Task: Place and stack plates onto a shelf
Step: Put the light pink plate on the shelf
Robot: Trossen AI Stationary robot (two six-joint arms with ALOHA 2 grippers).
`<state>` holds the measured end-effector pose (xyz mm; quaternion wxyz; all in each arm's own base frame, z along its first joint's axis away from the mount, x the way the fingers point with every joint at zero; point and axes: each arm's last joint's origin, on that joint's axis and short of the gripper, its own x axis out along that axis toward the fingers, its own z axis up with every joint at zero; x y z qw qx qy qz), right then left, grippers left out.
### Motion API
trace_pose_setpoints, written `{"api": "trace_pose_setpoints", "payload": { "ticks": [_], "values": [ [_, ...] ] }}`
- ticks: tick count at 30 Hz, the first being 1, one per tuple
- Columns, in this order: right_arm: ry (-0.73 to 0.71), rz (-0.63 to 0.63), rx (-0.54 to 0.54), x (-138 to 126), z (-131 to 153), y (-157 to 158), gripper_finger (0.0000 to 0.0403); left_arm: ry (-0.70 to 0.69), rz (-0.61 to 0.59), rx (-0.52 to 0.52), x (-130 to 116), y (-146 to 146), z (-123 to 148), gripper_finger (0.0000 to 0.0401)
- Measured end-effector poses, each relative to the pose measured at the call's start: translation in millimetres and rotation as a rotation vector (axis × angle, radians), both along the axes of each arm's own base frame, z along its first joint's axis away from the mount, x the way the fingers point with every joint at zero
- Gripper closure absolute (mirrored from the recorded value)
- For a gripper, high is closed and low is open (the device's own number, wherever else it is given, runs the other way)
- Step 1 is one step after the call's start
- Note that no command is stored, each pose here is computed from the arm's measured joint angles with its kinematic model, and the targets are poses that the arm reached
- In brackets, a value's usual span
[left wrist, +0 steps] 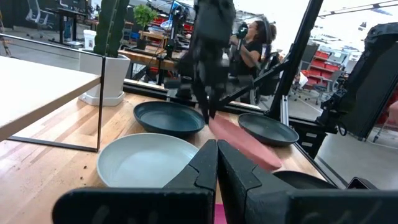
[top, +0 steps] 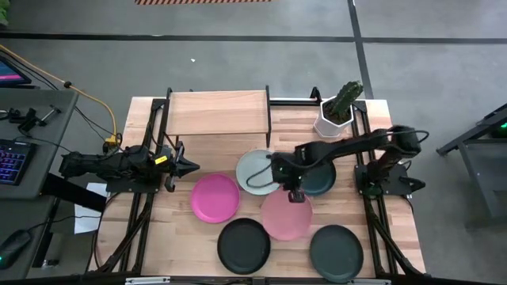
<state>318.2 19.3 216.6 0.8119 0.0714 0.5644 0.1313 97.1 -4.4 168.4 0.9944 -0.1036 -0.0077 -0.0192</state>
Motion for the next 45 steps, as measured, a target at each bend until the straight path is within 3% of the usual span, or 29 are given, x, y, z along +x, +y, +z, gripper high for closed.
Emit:
{"api": "trace_pose_setpoints", "payload": {
  "ticks": [9,15,18,27,33,39,45],
  "values": [
    [-0.152,-0.063,0.234,-16,47,-12,0.0403,0.000,0.000,0.000,0,0,0,0.0401],
    [-0.430,-0.213,0.352,10,70,-22,0.0403,0.000,0.000,0.000,0,0,0,0.0401],
    [-0.545,-0.350,0.343,17,92,-47,0.0403,0.000,0.000,0.000,0,0,0,0.0401],
    [-0.754,-0.702,0.145,24,181,-118,0.0403,0.000,0.000,0.000,0,0,0,0.0401],
    [-0.675,-0.897,0.067,41,195,-170,0.0403,0.000,0.000,0.000,0,0,0,0.0401],
    [-0.525,-1.019,0.063,54,172,-209,0.0403,0.000,0.000,0.000,0,0,0,0.0401],
    [-0.317,-1.104,0.006,51,137,-228,0.0403,0.000,0.000,0.000,0,0,0,0.0401]
  ]
}}
